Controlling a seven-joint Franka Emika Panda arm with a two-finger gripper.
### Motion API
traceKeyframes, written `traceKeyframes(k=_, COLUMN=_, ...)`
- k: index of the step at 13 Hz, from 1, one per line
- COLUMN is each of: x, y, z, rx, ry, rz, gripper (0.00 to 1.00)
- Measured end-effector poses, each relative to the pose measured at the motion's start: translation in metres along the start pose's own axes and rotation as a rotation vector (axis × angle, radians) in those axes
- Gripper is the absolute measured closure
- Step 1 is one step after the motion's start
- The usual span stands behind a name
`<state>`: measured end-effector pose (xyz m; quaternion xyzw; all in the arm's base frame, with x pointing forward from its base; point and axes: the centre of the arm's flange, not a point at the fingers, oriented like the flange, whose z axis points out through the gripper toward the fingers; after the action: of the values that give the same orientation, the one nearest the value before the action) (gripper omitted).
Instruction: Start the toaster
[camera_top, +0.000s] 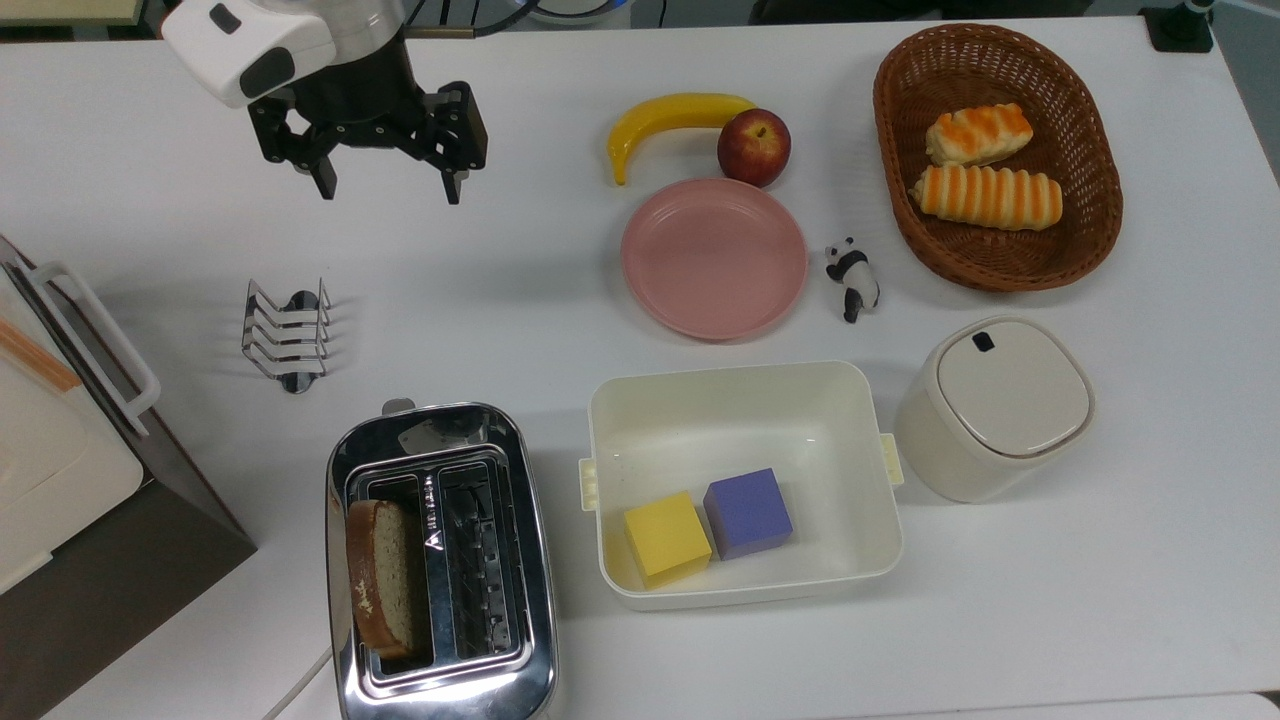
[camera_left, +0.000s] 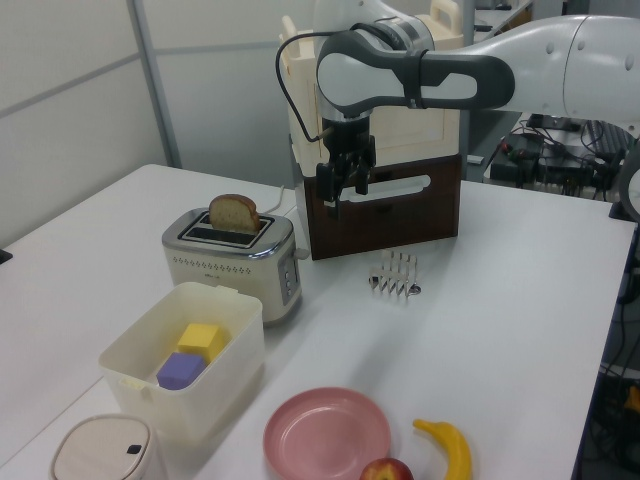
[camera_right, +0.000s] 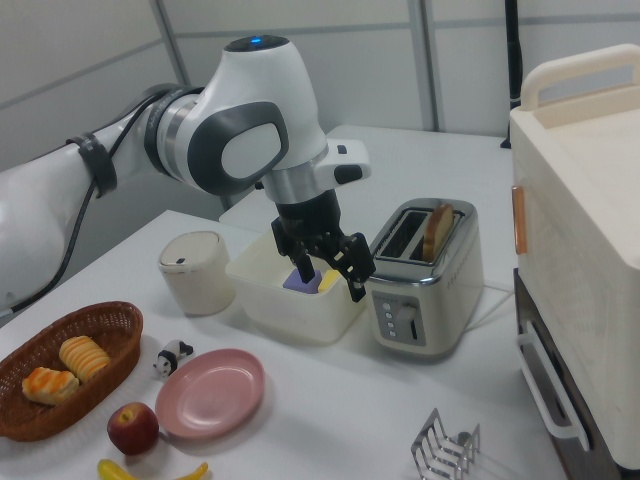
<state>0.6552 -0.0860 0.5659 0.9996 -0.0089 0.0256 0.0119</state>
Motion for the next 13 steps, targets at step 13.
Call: traceKeyframes(k=13, x=0.0001, y=-0.001, z=0.0, rx=0.017, ry=0.003, rz=-0.048, gripper=0.0)
